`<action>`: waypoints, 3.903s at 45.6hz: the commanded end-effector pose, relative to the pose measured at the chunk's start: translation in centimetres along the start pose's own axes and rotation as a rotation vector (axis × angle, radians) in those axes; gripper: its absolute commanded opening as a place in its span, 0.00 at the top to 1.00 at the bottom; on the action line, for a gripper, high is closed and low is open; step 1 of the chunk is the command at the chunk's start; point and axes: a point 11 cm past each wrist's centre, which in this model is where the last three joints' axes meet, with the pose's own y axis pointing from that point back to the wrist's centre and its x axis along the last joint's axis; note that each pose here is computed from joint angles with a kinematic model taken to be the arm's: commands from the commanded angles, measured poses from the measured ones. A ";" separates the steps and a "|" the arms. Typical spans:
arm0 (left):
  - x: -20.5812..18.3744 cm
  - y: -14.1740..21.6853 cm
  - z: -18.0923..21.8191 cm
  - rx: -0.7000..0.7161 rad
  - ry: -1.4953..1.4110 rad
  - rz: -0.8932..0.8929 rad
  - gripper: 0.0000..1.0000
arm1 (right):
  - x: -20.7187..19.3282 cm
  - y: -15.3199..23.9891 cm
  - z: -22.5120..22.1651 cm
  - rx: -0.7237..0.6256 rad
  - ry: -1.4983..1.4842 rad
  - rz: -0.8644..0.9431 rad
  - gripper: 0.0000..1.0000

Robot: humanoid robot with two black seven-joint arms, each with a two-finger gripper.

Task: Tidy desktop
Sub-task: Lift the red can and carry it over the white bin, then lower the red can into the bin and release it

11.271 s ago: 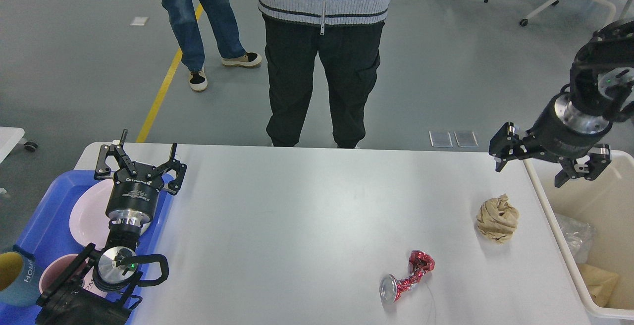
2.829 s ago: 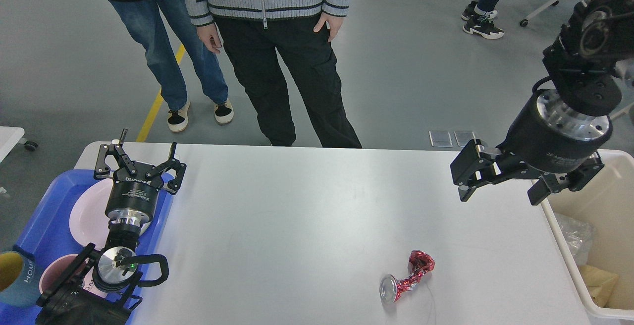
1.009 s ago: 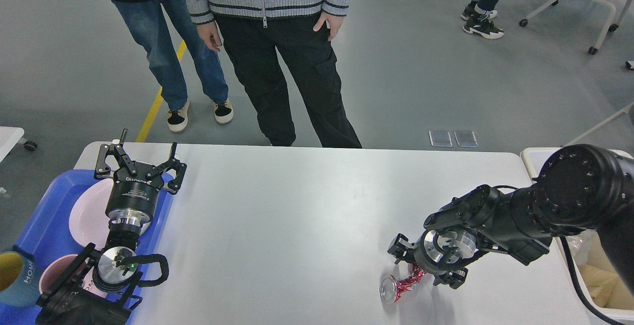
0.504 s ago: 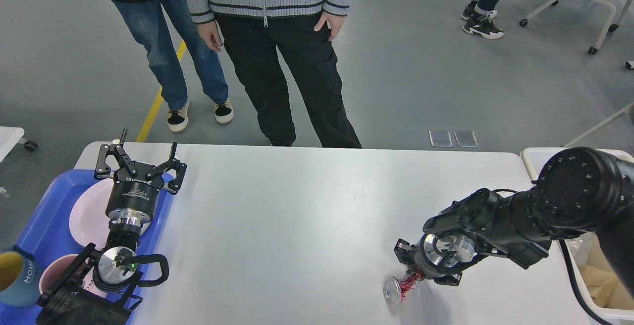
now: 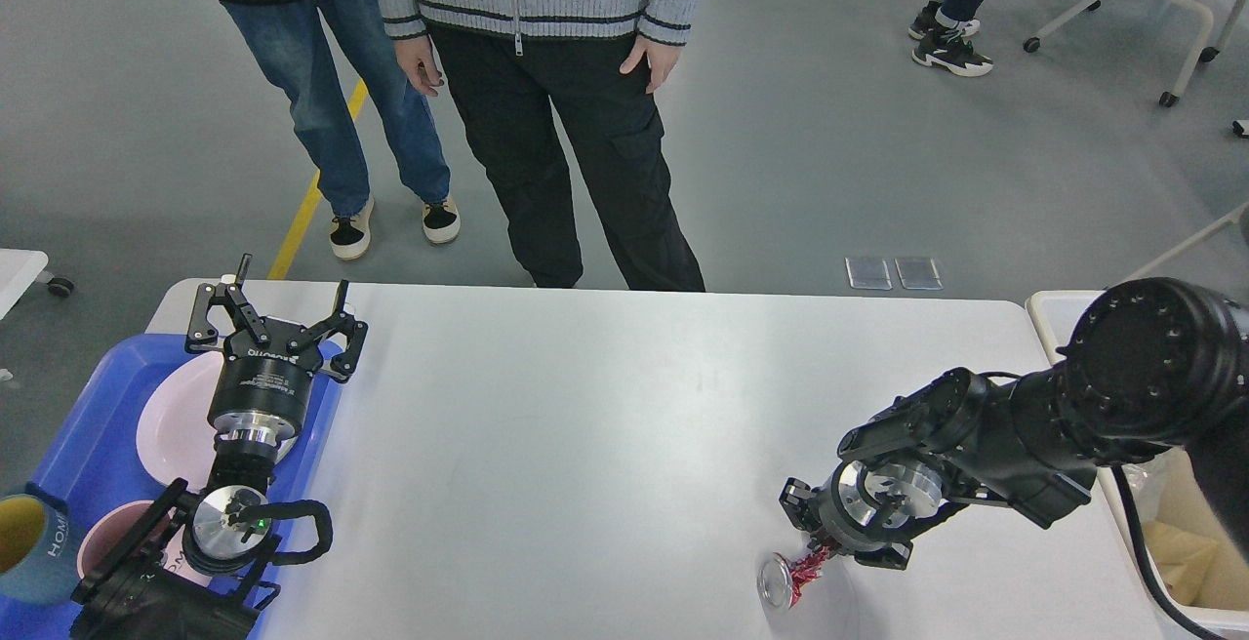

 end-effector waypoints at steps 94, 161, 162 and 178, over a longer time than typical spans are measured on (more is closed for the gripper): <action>0.0 0.0 0.0 0.000 0.001 0.000 0.04 | 19.4 22.2 17.0 -0.121 -0.187 0.261 1.00; 0.0 0.0 0.0 0.000 0.000 0.000 0.04 | 12.6 -4.5 31.1 -0.454 -0.178 0.782 1.00; 0.0 0.0 0.0 0.001 0.000 0.000 0.04 | 12.6 -4.5 31.1 -0.454 -0.177 0.782 0.96; 0.0 0.0 0.0 0.000 0.001 0.000 0.04 | 13.0 -4.4 30.5 -0.447 -0.164 0.802 0.00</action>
